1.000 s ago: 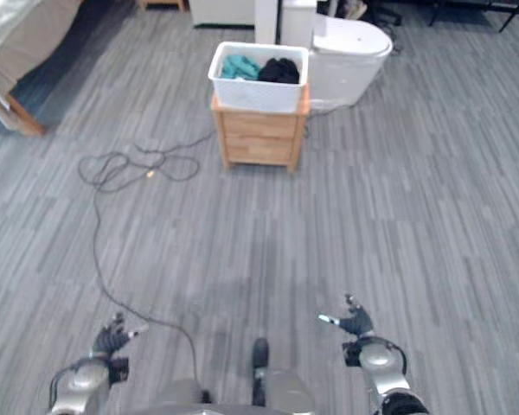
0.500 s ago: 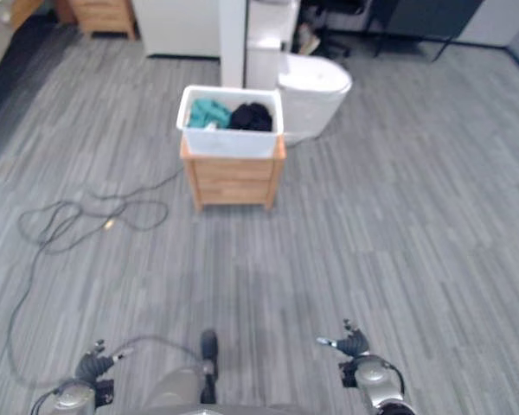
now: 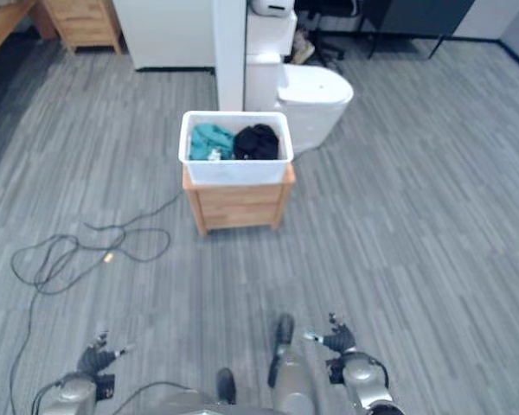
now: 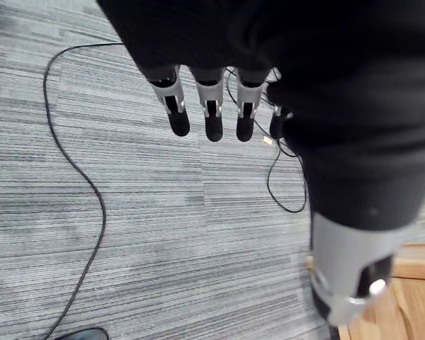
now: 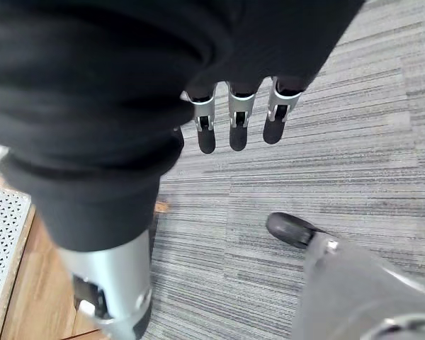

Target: Grab the laundry basket,head to the washer,open it,put in the laundry and shut it.

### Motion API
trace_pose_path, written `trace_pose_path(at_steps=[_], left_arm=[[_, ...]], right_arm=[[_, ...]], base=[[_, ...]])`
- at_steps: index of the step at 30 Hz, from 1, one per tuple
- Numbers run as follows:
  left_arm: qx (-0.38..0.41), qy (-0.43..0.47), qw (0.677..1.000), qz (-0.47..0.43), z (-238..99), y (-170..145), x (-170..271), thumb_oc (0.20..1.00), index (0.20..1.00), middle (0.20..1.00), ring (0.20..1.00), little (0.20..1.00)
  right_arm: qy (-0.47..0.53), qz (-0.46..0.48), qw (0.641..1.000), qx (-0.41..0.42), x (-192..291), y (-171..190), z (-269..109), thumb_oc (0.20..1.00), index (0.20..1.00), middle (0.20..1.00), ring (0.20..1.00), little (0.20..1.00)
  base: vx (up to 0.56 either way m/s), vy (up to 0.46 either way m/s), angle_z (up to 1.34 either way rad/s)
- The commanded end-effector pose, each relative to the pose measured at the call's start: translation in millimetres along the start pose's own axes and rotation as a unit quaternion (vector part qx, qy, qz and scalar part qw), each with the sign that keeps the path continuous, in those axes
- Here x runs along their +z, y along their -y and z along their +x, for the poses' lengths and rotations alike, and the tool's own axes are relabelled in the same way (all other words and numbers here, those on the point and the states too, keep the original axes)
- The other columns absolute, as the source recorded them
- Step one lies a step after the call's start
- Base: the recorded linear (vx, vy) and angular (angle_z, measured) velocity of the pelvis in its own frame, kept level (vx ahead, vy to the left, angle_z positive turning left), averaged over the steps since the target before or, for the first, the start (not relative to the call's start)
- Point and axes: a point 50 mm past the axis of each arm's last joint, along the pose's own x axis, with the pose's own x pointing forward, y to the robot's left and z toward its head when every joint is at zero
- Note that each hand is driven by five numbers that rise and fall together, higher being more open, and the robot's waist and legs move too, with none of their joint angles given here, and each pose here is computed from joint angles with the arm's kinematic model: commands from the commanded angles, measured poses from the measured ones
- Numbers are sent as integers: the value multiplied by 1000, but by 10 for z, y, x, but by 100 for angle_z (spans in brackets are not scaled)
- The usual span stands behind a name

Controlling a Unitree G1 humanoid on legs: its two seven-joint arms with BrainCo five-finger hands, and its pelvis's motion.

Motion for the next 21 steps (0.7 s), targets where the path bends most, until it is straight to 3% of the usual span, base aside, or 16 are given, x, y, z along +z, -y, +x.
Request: trace_pose_path(at_steps=[1,8,14,21], left_arm=[[12,47,999,-3,49,-50,241,1000,1000,1000,1000,1000],[-15,85,996,0,38,64,393,1000,1000,1000,1000,1000],[-28,92,995,-8,70,174,494,1000,1000,1000,1000,1000],[-22,105,994,-6,78,152,576,1000,1000,1000,1000,1000]], right_arm=[[45,-8,999,-16,265,176,72,1000,1000,1000,1000,1000],[32,-15,999,-27,116,315,3,1000,1000,1000,1000,1000],[18,-16,998,-51,91,458,12,1000,1000,1000,1000,1000],[5,-10,997,-70,35,508,2,1000,1000,1000,1000,1000]], base=[[410,-121,12],[497,-296,65],[244,-179,-3],[189,14,-24]])
